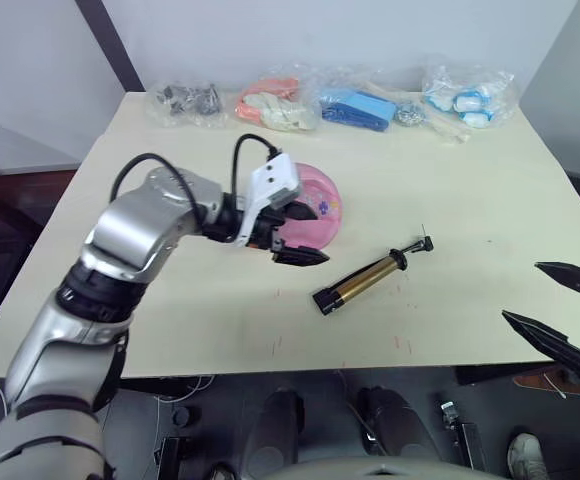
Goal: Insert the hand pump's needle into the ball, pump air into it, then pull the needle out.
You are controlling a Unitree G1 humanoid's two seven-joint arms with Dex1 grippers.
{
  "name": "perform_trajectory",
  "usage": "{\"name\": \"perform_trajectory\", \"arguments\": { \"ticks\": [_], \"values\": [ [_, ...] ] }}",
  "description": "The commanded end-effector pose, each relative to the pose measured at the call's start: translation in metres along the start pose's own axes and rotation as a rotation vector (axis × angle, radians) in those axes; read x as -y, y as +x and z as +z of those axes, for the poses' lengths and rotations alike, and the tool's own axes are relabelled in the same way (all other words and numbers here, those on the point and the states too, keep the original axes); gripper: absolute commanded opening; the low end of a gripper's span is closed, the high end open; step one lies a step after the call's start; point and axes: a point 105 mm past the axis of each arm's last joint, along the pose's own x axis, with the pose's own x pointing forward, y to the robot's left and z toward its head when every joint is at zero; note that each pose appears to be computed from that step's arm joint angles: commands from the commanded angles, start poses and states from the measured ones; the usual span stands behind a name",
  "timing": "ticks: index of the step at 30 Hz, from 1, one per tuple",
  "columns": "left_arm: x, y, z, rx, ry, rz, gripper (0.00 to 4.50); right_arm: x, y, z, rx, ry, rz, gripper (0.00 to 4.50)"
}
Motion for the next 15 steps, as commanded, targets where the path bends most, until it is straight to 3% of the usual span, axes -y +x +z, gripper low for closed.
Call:
{"name": "perform_trajectory", "arguments": {
  "ticks": [1,11,15],
  "values": [
    [-0.002,0.007,0.015,0.007,0.032,-0.018,4.44,-0.002,-0.002,0.01,0.025,-0.054,-0.016,4.5],
    [-0.027,0.063,0.024,-0.17,0.073,0.03,4.44,-0.005,0.005,0.004,0.0,-0.038,-0.044,4.5],
    [-0.029,0.078,0.026,-0.193,0.103,0.016,4.44,-0.008,0.006,0.003,-0.003,-0.025,-0.042,4.5]
  ]
}}
